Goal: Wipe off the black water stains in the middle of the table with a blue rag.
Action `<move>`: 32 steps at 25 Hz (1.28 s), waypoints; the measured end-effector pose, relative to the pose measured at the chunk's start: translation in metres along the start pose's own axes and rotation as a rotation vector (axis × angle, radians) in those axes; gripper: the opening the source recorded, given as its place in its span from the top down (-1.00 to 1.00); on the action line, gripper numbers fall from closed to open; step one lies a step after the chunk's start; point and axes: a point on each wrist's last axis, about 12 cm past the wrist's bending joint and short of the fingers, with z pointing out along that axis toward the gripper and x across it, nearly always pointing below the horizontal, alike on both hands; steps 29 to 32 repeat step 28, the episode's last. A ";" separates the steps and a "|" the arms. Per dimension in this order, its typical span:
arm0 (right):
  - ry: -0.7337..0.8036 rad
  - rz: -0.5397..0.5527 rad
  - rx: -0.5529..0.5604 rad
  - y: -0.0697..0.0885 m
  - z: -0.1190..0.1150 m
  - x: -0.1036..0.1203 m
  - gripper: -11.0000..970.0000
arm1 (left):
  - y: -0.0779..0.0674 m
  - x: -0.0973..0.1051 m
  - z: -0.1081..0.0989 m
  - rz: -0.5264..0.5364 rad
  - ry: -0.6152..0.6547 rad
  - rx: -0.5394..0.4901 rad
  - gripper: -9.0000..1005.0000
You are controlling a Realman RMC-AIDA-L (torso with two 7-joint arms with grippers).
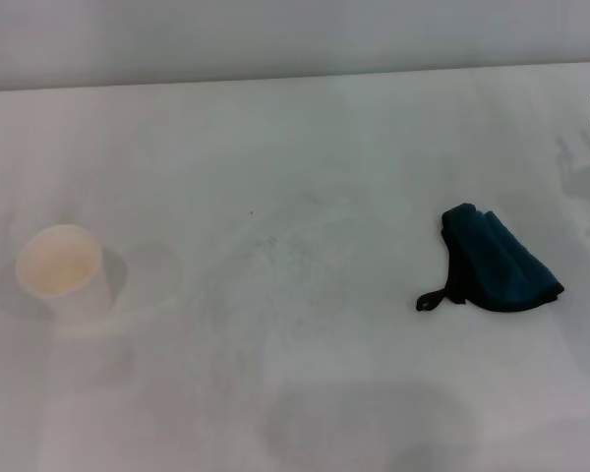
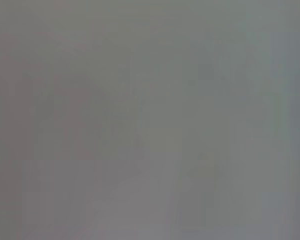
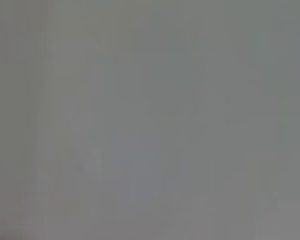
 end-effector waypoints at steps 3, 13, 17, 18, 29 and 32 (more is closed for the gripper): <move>0.007 -0.003 0.005 -0.002 -0.001 0.001 0.33 | -0.004 0.002 0.003 -0.008 0.023 0.006 -0.75; -0.012 0.005 0.021 -0.003 -0.002 -0.001 -0.16 | -0.010 -0.002 0.016 -0.027 0.021 0.022 -0.76; -0.004 0.017 0.046 -0.006 -0.001 0.000 -0.16 | -0.013 -0.003 0.021 -0.025 0.019 0.034 -0.76; 0.005 0.017 0.052 -0.007 -0.001 0.001 -0.16 | -0.014 -0.003 0.024 -0.017 0.032 0.044 -0.76; 0.002 0.012 0.082 -0.012 0.000 -0.001 -0.16 | -0.010 -0.005 0.027 0.016 0.024 0.029 -0.76; 0.002 0.012 0.082 -0.012 0.000 -0.001 -0.16 | -0.010 -0.005 0.027 0.016 0.024 0.029 -0.76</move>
